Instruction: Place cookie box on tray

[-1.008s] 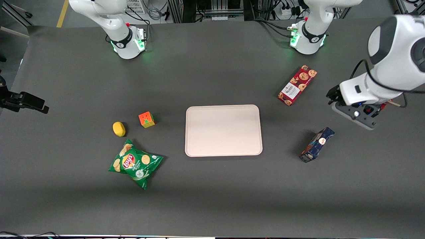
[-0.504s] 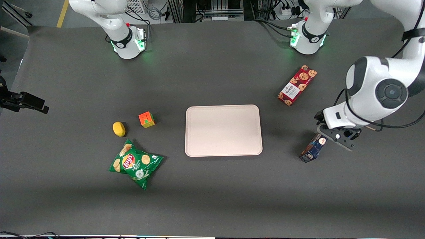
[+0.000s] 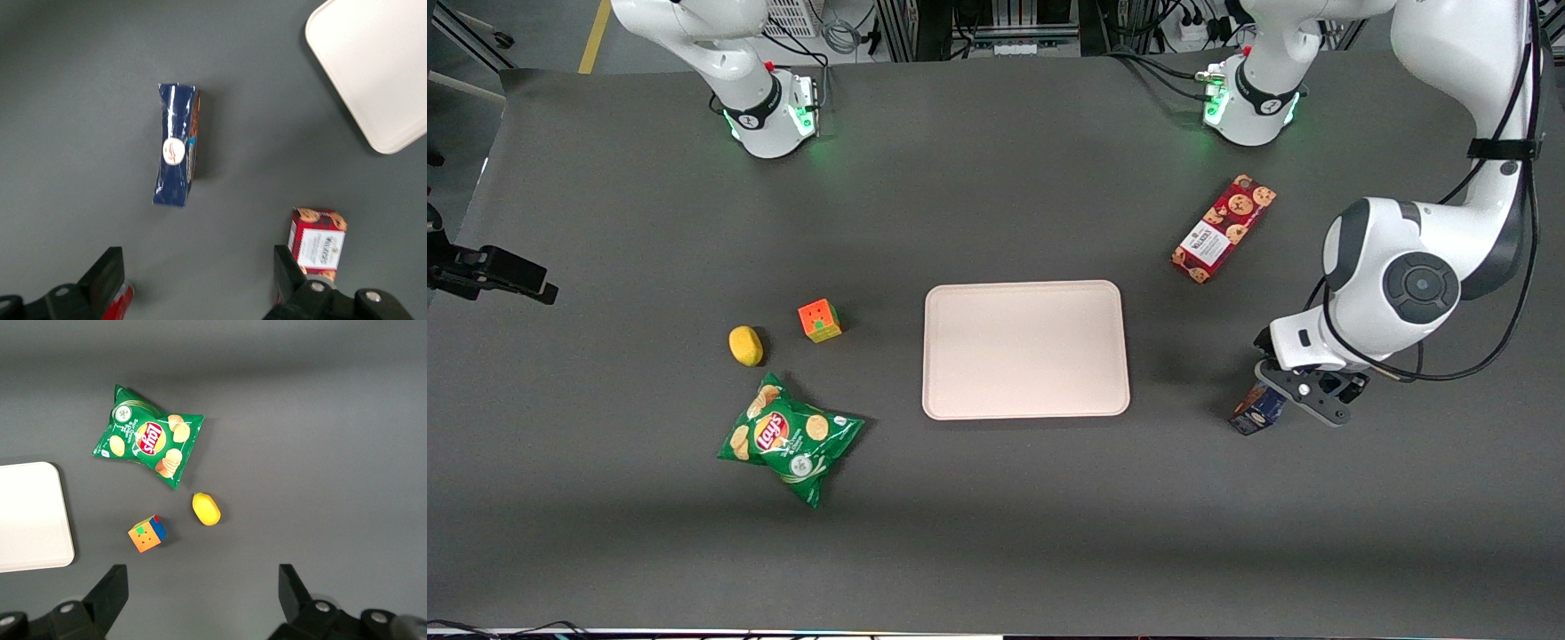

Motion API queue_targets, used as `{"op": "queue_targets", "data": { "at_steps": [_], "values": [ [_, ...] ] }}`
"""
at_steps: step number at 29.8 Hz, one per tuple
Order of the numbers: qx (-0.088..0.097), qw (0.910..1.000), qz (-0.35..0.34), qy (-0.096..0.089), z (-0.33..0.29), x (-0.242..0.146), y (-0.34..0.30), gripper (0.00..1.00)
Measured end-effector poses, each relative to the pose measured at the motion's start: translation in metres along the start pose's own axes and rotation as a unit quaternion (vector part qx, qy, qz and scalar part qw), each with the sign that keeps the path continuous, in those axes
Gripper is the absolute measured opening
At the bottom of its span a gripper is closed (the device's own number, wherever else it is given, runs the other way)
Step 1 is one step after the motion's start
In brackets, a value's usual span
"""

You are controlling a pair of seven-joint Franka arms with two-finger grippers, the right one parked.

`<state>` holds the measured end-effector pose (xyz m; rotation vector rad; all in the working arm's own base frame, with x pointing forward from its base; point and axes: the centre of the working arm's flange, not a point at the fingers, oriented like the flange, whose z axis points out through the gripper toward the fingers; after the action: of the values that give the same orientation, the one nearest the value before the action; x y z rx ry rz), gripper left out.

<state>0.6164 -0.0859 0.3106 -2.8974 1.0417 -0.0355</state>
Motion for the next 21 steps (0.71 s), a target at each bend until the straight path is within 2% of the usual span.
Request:
{"op": "queue_targets", "data": {
  "at_steps": [11,21],
  "values": [
    [0.004,0.9999,-0.001,0.013,0.047,-0.007,-0.002,1.0],
    [0.009,0.9999,0.01,0.008,0.065,-0.009,-0.003,1.0]
  ]
}}
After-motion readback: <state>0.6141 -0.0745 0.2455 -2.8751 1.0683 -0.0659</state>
